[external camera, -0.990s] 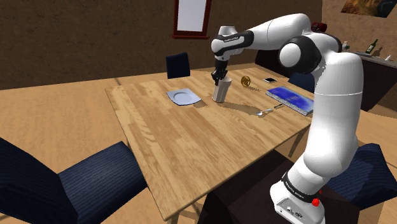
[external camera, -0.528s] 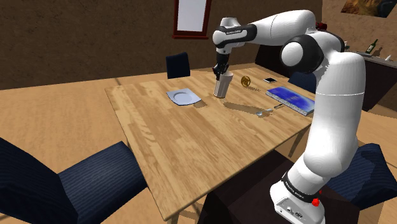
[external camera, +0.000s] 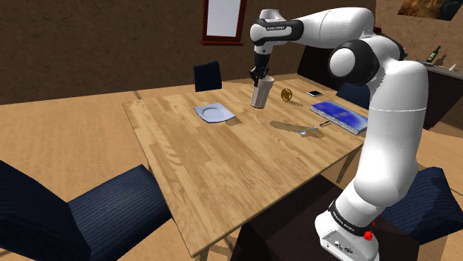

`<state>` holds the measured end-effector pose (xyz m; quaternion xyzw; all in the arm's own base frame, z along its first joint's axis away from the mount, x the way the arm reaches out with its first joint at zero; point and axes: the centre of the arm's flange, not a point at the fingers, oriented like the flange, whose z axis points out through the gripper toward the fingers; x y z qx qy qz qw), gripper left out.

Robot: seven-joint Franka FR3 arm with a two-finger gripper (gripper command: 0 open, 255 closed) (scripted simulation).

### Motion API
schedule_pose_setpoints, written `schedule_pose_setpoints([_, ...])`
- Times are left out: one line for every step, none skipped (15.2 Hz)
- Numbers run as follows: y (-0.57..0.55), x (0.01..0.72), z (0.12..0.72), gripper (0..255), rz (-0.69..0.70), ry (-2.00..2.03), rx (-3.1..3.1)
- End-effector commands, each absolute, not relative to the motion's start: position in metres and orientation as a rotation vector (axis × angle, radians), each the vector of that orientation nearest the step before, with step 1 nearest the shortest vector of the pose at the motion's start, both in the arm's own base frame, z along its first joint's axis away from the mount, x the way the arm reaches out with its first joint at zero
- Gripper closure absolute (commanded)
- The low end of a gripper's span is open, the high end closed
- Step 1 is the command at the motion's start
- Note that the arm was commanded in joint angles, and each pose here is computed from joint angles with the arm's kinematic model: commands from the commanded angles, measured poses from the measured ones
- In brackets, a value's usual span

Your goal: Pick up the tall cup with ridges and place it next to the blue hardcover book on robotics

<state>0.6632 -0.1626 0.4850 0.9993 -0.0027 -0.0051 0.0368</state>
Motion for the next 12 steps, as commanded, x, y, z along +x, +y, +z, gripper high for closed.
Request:
schedule_pose_setpoints([-0.162, 0.664, 0.496, 255, -0.015, -0.008, 3.068])
schedule_pose_setpoints([-0.162, 0.664, 0.502, 255, -0.015, -0.008, 3.068])
schedule_pose_setpoints([-0.162, 0.664, 0.507, 255, -0.015, -0.008, 3.068])
schedule_pose_setpoints([-0.162, 0.664, 0.512, 255, -0.015, -0.008, 3.068])
schedule_pose_setpoints([-0.162, 0.664, 0.517, 255, -0.015, -0.008, 3.068])
schedule_pose_setpoints([-0.162, 0.664, 0.523, 255, -0.015, -0.008, 3.068])
schedule_pose_setpoints([-0.162, 0.664, 0.528, 255, -0.015, -0.008, 3.068])
schedule_pose_setpoints([-0.162, 0.664, 0.533, 255, -0.015, -0.008, 3.068])
schedule_pose_setpoints([-0.162, 0.664, 0.539, 255, -0.015, -0.008, 3.068])
schedule_pose_setpoints([-0.162, 0.664, 0.544, 255, -0.015, -0.008, 3.068])
schedule_pose_setpoints([-0.162, 0.664, 0.549, 255, -0.015, -0.008, 3.068])
schedule_pose_setpoints([-0.162, 0.664, 0.554, 255, -0.015, -0.008, 3.068])
